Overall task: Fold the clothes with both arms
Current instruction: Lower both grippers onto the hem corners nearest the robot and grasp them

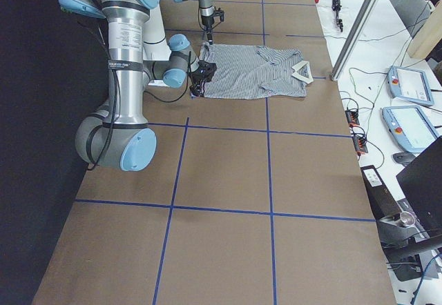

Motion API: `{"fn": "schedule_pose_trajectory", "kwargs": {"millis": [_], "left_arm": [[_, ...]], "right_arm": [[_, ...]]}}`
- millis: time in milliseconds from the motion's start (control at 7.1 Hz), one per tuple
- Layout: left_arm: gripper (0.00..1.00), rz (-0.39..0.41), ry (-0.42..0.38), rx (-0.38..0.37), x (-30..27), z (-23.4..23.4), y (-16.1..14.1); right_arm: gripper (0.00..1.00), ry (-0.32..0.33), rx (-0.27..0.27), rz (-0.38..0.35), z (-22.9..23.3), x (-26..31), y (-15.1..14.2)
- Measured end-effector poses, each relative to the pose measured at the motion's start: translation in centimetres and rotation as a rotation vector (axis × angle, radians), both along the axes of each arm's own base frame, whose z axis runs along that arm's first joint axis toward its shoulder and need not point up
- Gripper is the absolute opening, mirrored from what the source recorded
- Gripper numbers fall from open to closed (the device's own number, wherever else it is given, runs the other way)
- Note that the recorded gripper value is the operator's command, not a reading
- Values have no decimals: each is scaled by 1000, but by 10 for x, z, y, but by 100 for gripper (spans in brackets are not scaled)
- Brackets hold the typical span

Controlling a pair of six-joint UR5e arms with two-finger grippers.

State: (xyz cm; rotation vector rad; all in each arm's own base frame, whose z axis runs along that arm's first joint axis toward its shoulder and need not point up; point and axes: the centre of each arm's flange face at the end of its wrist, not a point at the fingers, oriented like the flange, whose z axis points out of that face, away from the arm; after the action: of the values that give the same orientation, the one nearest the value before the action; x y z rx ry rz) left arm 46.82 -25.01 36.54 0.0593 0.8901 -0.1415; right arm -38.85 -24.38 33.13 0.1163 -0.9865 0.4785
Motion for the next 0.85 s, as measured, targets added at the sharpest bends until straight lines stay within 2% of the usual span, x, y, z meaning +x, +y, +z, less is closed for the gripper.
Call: {"fn": "schedule_pose_trajectory", "kwargs": {"millis": [141,282,846], "left_arm": [[57,3,-3,-18,4,2,9],[47,9,-4,-30,8,3,18],[0,-11,5,-64,9,-1,28]], "right_arm": [[100,0,3,2,0,-1,1],[100,1,4,2,0,-2,2],[100,2,8,5,0,-3,3]]}}
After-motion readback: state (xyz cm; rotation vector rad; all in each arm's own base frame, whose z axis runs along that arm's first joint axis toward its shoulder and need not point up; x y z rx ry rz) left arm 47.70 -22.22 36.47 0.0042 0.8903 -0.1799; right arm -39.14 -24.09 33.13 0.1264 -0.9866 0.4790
